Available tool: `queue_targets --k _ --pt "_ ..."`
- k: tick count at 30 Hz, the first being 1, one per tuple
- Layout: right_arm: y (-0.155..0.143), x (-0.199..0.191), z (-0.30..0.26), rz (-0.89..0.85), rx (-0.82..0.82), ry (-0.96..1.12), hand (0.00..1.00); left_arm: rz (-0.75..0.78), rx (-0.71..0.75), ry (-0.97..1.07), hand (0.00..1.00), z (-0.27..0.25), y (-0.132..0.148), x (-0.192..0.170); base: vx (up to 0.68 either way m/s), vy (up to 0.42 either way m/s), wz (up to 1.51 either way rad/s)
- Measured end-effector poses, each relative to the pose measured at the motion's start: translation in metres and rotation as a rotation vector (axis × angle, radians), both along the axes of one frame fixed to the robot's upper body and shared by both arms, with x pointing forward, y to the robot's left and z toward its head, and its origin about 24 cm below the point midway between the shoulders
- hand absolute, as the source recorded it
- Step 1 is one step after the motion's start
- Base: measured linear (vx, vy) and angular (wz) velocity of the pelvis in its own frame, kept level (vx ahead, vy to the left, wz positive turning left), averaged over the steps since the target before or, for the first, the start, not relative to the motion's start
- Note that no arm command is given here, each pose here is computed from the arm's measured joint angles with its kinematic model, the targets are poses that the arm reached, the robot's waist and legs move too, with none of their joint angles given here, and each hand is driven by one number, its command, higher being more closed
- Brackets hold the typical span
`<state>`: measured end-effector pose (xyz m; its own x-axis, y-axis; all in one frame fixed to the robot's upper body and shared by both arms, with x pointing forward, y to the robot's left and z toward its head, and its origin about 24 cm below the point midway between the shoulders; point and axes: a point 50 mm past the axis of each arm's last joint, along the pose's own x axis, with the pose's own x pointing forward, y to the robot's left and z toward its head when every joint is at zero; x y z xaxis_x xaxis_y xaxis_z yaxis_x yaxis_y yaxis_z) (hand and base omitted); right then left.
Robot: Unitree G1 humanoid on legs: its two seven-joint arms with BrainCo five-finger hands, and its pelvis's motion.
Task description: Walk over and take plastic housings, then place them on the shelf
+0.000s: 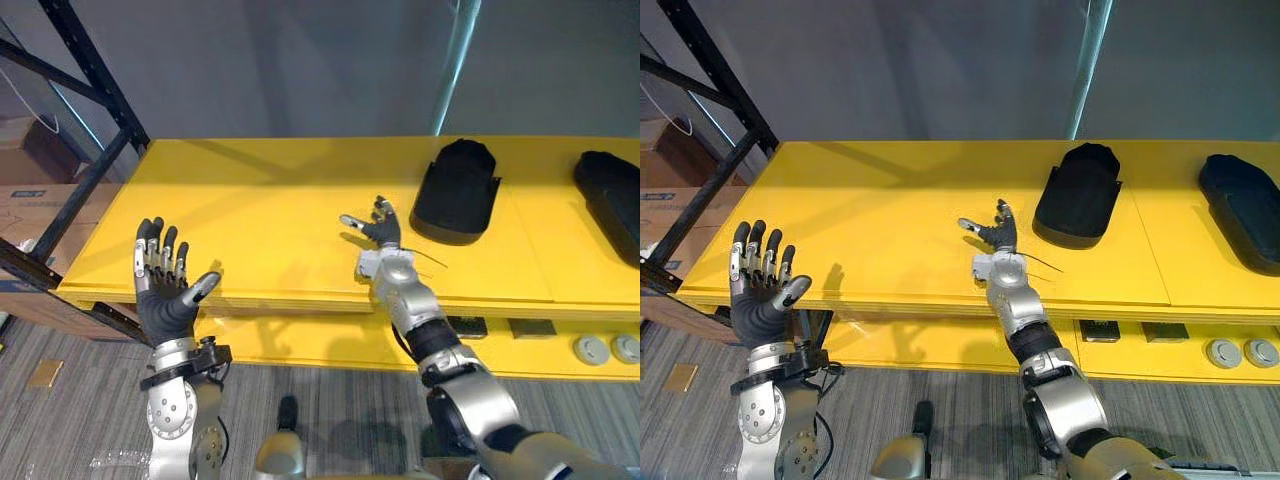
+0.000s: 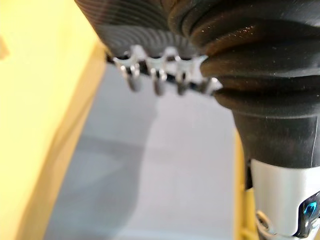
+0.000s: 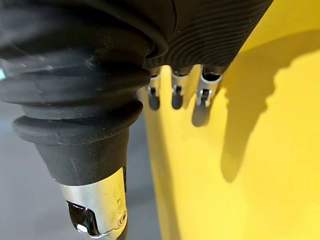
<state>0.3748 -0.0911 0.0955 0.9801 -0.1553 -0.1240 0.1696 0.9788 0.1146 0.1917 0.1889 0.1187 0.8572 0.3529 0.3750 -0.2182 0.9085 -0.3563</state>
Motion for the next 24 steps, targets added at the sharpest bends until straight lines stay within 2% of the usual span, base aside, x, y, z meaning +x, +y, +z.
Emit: queue_targets --k 11,24 --pt "-0.031 0.003 0.002 -0.17 -0.045 0.001 0.0 -0.025 -0.019 0.025 0.0 -0.005 -0.005 -0.003 -0.03 -0.002 0.0" --pt "-0.045 0.004 -0.001 -0.189 -0.073 0.012 0.0 -0.074 -0.038 0.028 0.0 -0.007 -0.015 0.0 -0.01 -0.009 -0.1"
